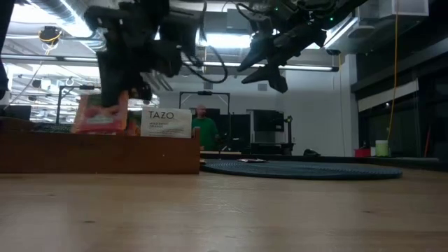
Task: Pick & Place Tea
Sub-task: Put the orange tea bag into the middle section of the wooden organizer
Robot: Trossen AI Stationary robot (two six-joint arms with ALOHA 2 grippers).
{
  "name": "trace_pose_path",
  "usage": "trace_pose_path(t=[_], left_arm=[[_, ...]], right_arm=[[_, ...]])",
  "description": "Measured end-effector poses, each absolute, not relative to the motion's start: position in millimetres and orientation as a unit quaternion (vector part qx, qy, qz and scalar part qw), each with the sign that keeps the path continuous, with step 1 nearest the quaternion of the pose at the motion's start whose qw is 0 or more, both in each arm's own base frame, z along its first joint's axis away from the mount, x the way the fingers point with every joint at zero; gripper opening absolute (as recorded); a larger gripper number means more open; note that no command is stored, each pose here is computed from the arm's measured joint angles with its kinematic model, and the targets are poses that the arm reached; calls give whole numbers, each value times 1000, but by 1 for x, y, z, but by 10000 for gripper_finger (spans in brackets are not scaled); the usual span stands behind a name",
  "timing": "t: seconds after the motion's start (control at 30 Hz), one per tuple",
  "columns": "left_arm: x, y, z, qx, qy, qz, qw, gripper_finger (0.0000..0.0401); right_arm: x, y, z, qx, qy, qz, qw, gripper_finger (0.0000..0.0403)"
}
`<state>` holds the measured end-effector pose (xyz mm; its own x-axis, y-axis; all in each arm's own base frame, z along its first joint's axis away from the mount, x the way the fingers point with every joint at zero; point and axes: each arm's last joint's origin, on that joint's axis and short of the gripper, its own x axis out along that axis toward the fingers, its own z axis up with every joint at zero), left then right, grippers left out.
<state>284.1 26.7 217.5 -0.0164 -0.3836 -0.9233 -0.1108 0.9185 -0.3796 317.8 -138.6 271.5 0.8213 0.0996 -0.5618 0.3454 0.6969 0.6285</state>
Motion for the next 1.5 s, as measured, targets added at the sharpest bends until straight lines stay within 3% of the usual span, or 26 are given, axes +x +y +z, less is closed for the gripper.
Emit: trace_pose_path(t=[0.3,0.53,1.27,1.5], left_arm=[[285,30,206,-184,688,-79,698,2],[279,36,206,-192,706,-60,679,2],[286,33,209,-137,687,-85,708,7],[287,32,208,-136,684,-88,712,27]], right_arm=[[318,-139,271,379,289,-83,875,146],[318,-140,271,372,287,-99,877,146],[318,-140,271,370,286,-105,878,146],[318,-140,271,370,286,-103,878,146]])
